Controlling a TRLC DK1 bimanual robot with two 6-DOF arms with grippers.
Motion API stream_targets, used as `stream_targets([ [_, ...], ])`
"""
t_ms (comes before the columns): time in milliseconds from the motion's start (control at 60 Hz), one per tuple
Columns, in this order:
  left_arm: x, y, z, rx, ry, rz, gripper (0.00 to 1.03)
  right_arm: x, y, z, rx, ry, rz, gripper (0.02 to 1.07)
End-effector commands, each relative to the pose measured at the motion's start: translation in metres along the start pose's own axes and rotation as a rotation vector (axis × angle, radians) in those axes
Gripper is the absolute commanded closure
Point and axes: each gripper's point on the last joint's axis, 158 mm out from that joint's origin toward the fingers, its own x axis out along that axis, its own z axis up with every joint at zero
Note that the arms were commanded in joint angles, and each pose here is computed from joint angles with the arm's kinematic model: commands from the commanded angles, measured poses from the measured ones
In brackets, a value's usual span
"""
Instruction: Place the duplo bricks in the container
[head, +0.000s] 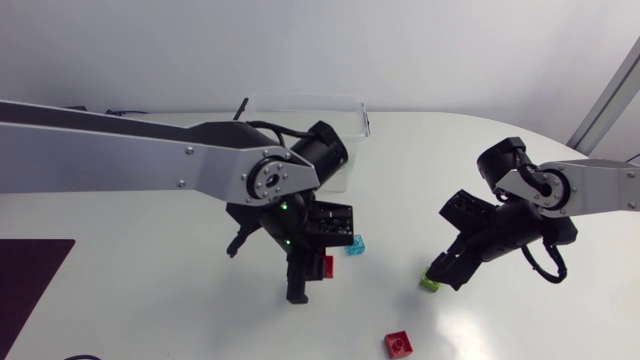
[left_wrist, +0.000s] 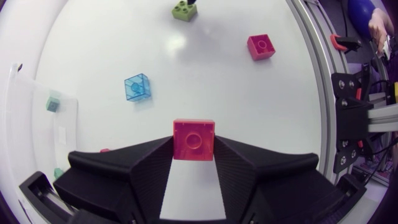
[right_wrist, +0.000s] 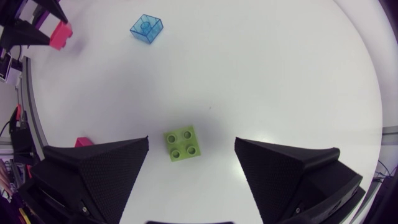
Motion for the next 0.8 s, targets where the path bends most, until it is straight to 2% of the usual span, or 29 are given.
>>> stream_targets([
  [0,-0.03,0.025,0.009,-0.052,-0.061,0.07,0.63,0.013,0.005,-0.014,-0.042,0.046,0.012,0.07],
  [183,-0.061,0.062,0.014,-0.134,-0.129,0.158,0.63,0.026,0.007,-0.021,-0.077,0.089,0.012,0.08],
  [400,-0.091,0.115,0.015,-0.285,-0.237,0.276,0.63,0.037,0.009,-0.023,-0.102,0.119,0.018,0.18],
  [583,-0.109,0.156,0.011,-0.397,-0.319,0.373,0.63,0.04,0.012,-0.023,-0.11,0.128,0.024,0.46],
  [700,-0.122,0.185,0.006,-0.48,-0.37,0.433,0.63,0.04,0.012,-0.023,-0.109,0.125,0.028,0.73],
  [783,-0.129,0.202,0.002,-0.522,-0.39,0.478,0.63,0.04,0.013,-0.025,-0.107,0.132,0.031,0.87],
])
